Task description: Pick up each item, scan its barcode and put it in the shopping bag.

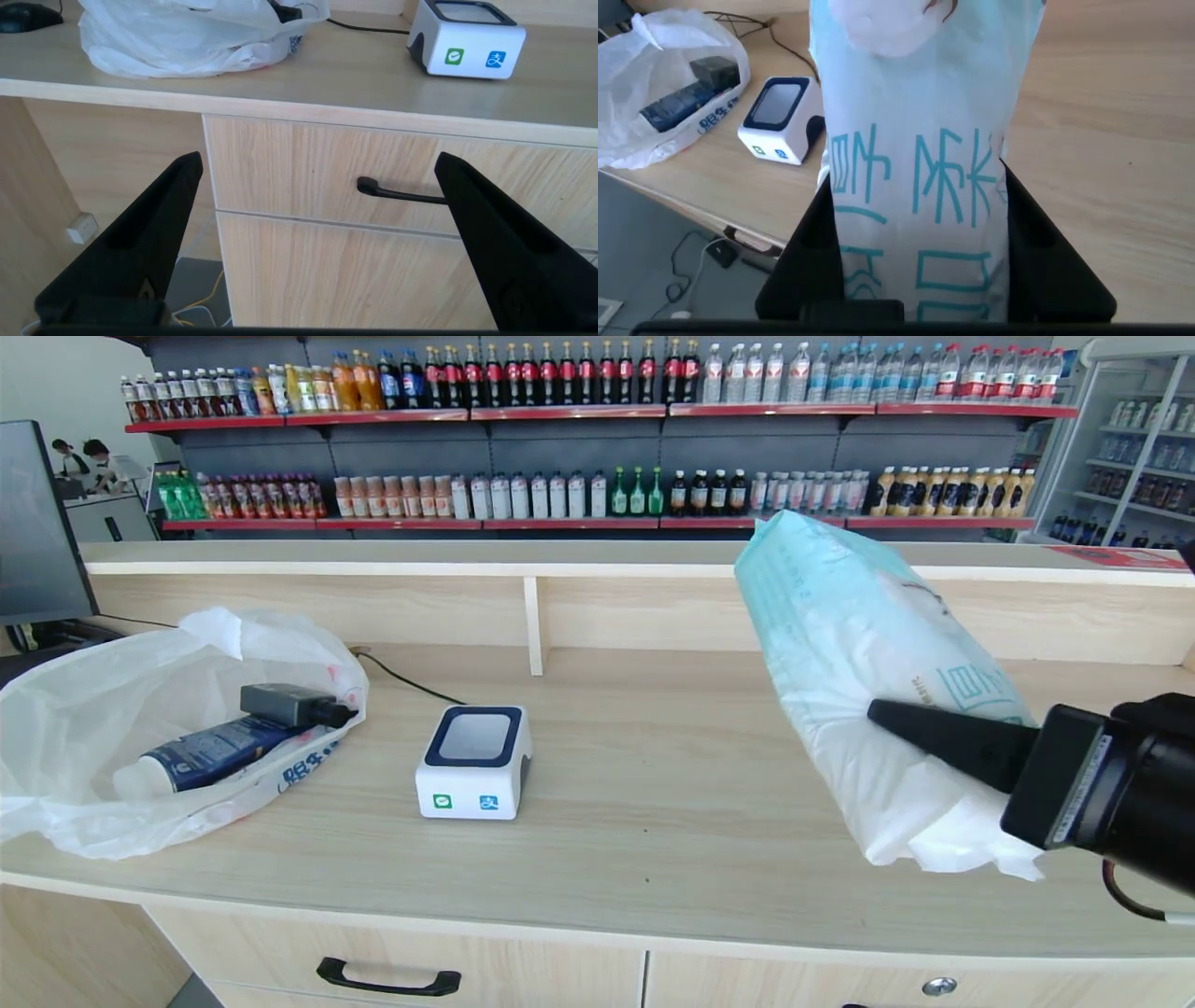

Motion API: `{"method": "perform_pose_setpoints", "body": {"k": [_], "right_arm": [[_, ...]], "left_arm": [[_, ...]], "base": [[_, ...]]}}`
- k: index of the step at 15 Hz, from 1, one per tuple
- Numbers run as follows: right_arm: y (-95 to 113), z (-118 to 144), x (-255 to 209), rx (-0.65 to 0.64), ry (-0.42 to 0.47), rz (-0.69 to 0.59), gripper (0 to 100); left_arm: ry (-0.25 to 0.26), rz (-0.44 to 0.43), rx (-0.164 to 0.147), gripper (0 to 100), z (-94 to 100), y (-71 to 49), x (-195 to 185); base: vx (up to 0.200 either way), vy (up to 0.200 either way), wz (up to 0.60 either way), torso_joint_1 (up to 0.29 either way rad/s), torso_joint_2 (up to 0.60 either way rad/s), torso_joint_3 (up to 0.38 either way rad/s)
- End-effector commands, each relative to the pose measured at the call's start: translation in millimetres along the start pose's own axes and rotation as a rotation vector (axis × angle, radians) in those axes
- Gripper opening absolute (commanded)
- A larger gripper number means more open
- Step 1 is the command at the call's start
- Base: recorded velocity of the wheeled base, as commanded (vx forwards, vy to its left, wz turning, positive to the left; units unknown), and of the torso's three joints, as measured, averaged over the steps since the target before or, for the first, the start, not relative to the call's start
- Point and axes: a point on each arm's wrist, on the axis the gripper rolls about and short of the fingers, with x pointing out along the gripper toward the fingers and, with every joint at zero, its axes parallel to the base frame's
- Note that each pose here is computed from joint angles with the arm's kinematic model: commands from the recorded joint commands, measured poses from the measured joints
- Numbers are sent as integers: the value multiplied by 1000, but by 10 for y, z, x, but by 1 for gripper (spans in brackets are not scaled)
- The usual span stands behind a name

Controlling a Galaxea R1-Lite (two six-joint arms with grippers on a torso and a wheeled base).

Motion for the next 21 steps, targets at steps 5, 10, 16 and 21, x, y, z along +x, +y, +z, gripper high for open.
{"method": "perform_pose_setpoints", "body": {"k": [5, 10, 16, 21], "right_arm": [[169, -65, -209, 385, -20, 334, 0], [214, -19, -241, 688, 139, 512, 0], [180, -1, -220, 843, 360, 644, 0], [-85, 228, -85, 1016, 574, 733, 0]], "left_arm": [[-1, 0, 0, 100, 0, 0, 0], [-1, 0, 0, 100, 0, 0, 0], [-1, 0, 0, 100, 0, 0, 0], [-1, 0, 0, 100, 0, 0, 0]], "base": [[0, 0, 0, 0, 0, 0], [0, 0, 0, 0, 0, 0], [0, 0, 0, 0, 0, 0], [0, 0, 0, 0, 0, 0]]}}
